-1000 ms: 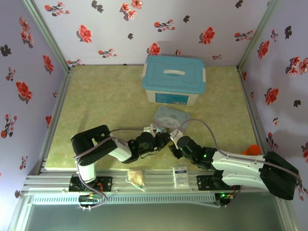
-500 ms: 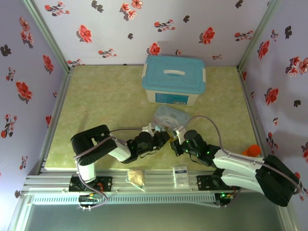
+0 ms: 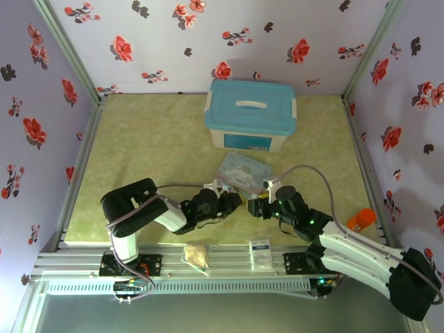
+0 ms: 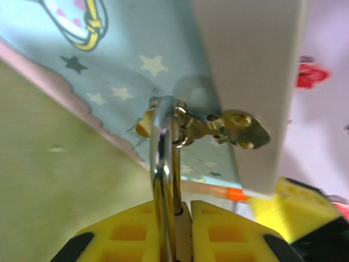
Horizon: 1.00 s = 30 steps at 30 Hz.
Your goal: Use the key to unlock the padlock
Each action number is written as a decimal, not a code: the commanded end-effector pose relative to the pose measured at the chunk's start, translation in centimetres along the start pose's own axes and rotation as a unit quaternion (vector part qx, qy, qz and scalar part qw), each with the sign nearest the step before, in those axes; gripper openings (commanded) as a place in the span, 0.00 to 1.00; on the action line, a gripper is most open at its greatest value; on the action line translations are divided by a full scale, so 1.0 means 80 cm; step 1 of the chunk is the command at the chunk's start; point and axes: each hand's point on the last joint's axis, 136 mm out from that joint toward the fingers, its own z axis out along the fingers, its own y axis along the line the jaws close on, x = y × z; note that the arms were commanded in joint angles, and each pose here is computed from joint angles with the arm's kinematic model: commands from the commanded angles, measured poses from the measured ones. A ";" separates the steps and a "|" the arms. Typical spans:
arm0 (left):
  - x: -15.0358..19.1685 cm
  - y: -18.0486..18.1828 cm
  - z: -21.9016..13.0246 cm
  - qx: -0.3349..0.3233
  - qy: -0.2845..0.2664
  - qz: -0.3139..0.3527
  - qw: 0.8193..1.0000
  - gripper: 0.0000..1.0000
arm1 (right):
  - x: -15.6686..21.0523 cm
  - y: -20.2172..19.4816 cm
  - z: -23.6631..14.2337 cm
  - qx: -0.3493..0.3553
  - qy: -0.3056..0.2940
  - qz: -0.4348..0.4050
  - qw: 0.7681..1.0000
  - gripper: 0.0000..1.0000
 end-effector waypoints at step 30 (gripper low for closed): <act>-0.044 0.065 -0.076 -0.387 0.081 0.307 0.865 0.26 | -0.002 -0.061 0.028 0.161 0.021 0.075 0.984 0.49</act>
